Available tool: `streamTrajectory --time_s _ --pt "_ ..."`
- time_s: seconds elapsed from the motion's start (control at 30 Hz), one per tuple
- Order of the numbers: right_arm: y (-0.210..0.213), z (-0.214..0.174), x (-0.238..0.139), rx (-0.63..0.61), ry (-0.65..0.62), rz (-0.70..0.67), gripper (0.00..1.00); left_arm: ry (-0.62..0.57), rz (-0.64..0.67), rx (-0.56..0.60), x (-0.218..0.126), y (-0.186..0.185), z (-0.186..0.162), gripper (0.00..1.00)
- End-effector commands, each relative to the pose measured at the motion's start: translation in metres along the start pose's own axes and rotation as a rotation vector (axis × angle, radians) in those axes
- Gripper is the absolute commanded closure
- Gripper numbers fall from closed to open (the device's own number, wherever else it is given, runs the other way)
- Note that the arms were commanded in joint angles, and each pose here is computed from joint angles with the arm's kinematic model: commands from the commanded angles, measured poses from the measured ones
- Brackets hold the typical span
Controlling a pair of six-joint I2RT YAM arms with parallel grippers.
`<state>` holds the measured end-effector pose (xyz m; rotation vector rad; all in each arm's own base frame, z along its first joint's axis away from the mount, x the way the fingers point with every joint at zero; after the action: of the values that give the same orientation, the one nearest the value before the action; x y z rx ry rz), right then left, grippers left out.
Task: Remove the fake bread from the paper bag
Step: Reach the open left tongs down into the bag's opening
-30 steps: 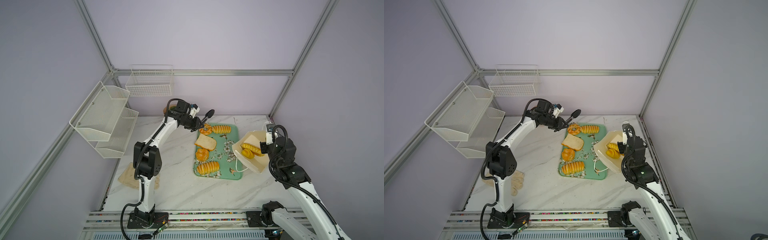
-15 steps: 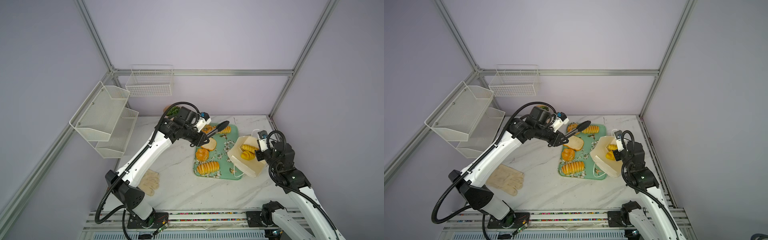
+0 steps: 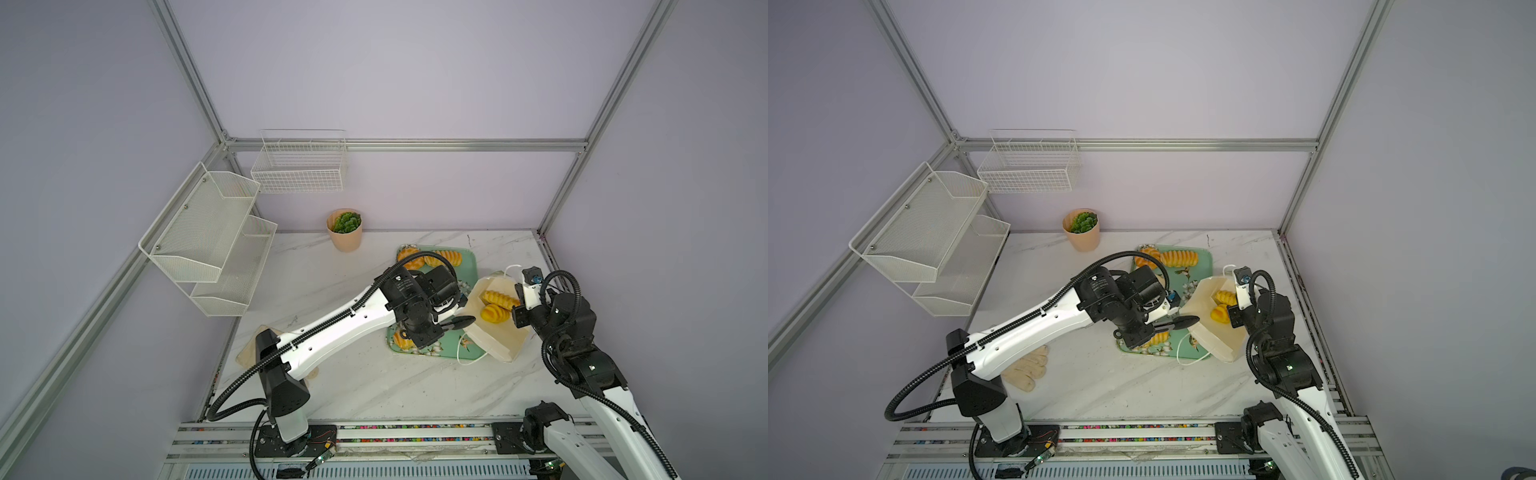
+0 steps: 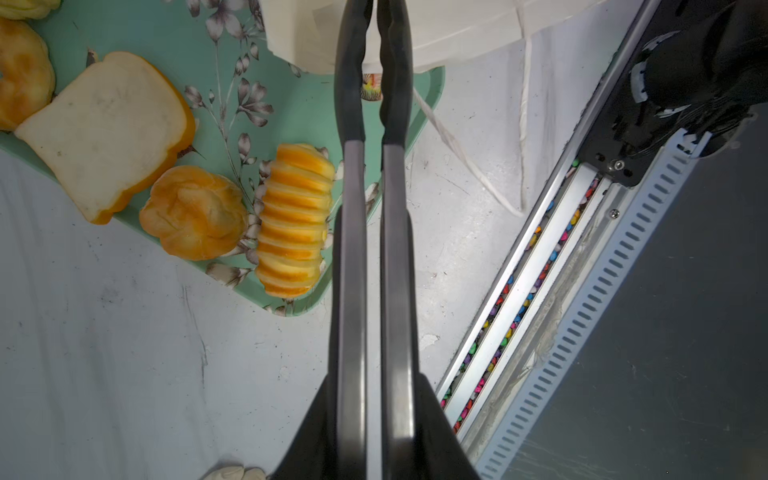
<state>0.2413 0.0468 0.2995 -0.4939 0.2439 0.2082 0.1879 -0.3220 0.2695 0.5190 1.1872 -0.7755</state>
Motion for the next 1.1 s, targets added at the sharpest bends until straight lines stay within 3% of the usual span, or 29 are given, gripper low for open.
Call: streamTrajectory --time_s 0.0,0.4,0.53,0.87,1.07 --pt "-0.004 0.005 -0.003 0.038 -0.025 -0.019 1.00 -0.110 0.046 0.063 -0.032 -0.003 0.020 0.79" --pt "-0.004 0.011 -0.007 0.061 -0.062 -0.010 1.00 -0.161 0.049 0.025 -0.014 -0.021 0.068 0.79" --pt "-0.003 0.012 -0.009 0.065 -0.079 -0.007 1.00 -0.171 0.070 -0.023 -0.001 -0.020 0.083 0.79" --pt "-0.003 0.013 -0.013 0.066 -0.098 -0.011 1.00 -0.154 -0.028 -0.210 0.039 -0.015 0.106 0.76" --pt "-0.002 0.012 -0.014 0.060 -0.104 -0.006 1.00 -0.144 -0.054 -0.243 0.058 -0.013 0.110 0.71"
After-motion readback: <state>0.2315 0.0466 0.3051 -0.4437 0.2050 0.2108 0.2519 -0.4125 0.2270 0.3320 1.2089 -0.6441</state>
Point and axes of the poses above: each gripper's point midway between its finger pads, its own x axis out along the fingers, its own y axis along the line the jaws close on, z = x × y, the point moved 4 cm from there along -x, back along the fingers, and after that the axes turned 14 degrees about -x, right-handed, at the moved point
